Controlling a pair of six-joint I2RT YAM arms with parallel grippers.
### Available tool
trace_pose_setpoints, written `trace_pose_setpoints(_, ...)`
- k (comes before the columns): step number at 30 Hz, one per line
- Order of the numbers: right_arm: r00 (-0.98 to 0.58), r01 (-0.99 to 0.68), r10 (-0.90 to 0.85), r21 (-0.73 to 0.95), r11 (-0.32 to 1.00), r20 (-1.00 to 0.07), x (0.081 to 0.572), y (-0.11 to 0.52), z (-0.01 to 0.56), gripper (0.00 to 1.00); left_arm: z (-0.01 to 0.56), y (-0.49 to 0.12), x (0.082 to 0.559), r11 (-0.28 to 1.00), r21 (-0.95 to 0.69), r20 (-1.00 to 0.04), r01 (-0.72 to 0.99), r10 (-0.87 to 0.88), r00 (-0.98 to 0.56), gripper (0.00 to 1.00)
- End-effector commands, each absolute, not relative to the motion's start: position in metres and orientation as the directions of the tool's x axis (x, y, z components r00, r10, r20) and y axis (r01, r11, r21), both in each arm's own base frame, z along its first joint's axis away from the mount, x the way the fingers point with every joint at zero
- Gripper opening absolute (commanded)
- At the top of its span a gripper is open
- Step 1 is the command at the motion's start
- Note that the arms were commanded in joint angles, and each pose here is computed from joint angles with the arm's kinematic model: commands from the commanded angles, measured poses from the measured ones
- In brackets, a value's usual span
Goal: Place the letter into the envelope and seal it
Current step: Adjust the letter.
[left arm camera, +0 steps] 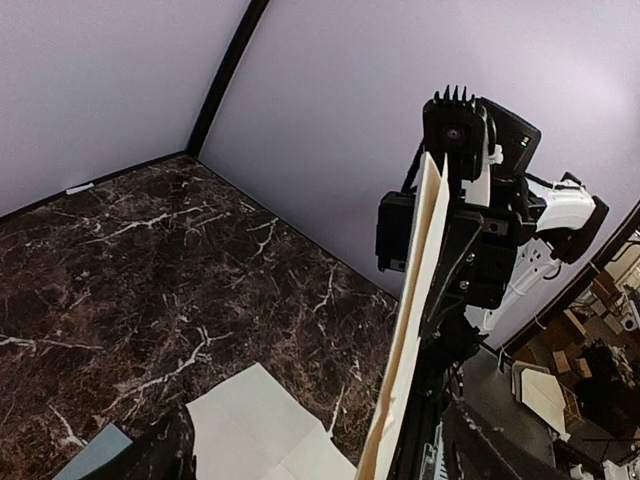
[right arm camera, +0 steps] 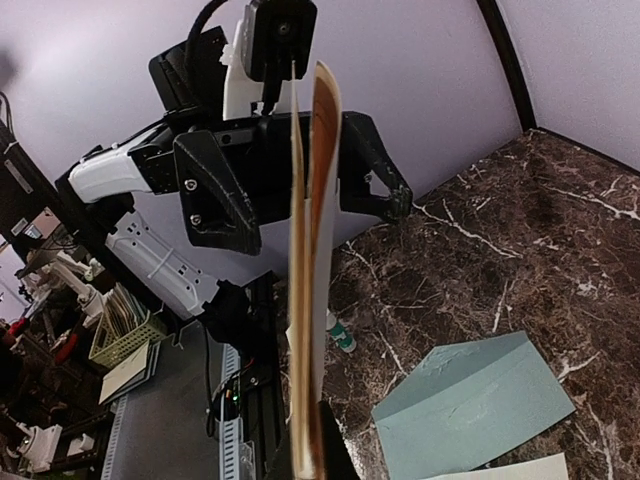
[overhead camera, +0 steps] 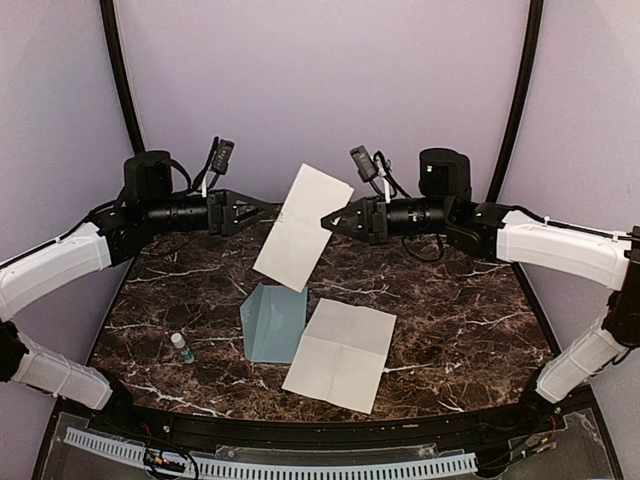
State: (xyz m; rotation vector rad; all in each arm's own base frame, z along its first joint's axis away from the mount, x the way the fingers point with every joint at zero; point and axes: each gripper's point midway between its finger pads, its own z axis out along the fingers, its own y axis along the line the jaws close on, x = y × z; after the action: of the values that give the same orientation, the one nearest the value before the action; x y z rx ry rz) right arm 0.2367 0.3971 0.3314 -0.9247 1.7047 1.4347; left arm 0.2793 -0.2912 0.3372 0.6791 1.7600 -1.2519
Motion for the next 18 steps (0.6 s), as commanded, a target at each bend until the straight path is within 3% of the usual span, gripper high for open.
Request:
trace_pose_setpoints(1,-0.485,-0.868,-0.171,0.496,-0.029,-0.858,0.205,0.402,0.330,0.00,0.330,-0.328,0.237,0.155,-0.457,-0.870,0.876,0.128,-0.476,0.79)
trace_pose_setpoints(8,-0.480,-0.868,-0.213,0.496,-0.025,-0.851,0.206,0.406,0.321,0.00,0.331,-0.337,0.225,0.089,-0.478,-0.863,0.874,0.140,-0.486,0.48)
trace_pose_setpoints(18,-0.483,-0.867,-0.241,0.498,-0.004,-0.842,0.209,0.406,0.314,0.00,0.321,-0.334,0.220,0.099,-0.514,-0.839,0.852,0.153,-0.523,0.28)
